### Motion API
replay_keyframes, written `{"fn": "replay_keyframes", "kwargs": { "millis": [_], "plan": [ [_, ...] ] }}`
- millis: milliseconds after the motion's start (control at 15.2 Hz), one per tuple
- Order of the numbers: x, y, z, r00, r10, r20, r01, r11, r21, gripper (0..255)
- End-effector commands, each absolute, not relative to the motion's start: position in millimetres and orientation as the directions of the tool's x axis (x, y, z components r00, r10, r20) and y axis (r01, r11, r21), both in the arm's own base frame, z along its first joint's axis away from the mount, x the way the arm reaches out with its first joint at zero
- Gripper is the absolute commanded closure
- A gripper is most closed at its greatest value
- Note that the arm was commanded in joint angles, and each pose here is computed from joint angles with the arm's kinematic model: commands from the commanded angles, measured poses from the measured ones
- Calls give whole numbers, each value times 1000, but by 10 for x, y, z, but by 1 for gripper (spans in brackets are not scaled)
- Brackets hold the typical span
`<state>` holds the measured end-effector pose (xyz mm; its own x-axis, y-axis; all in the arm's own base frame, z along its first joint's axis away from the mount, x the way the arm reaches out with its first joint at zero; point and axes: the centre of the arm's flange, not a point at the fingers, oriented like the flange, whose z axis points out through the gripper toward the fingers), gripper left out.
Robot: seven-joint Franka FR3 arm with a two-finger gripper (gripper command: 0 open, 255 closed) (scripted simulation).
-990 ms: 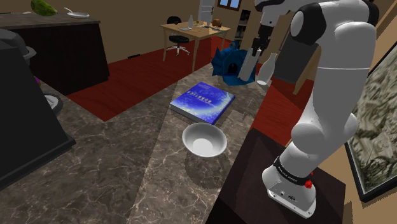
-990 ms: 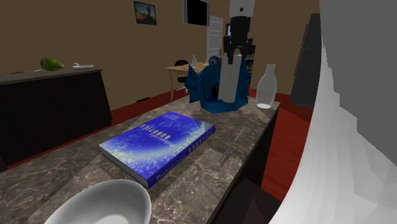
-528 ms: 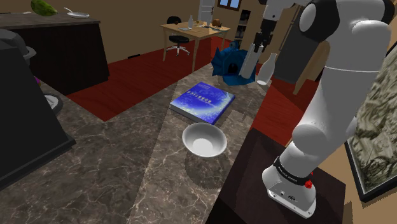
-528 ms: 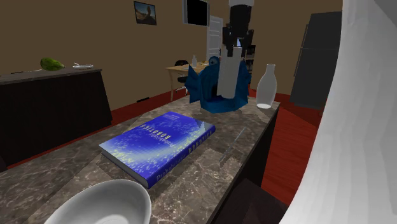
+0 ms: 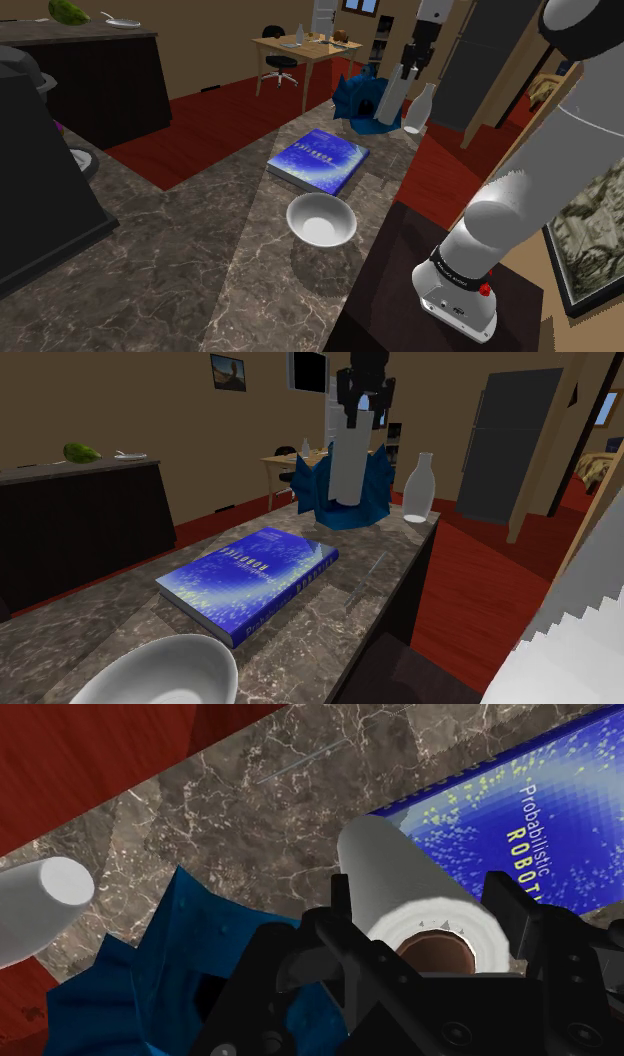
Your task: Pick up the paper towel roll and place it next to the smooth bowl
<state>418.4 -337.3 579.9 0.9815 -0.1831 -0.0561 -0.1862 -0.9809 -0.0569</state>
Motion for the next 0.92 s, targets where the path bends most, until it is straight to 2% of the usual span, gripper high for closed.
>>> {"fn": "replay_keyframes", "kwargs": {
  "millis": [0,858],
  "plan": [
    [4063,-3141,5857,981,-184,-56,-187,-981,-56,255],
    [3381,-1651,6366,981,-184,-56,-187,-981,-56,255]
  ]
}}
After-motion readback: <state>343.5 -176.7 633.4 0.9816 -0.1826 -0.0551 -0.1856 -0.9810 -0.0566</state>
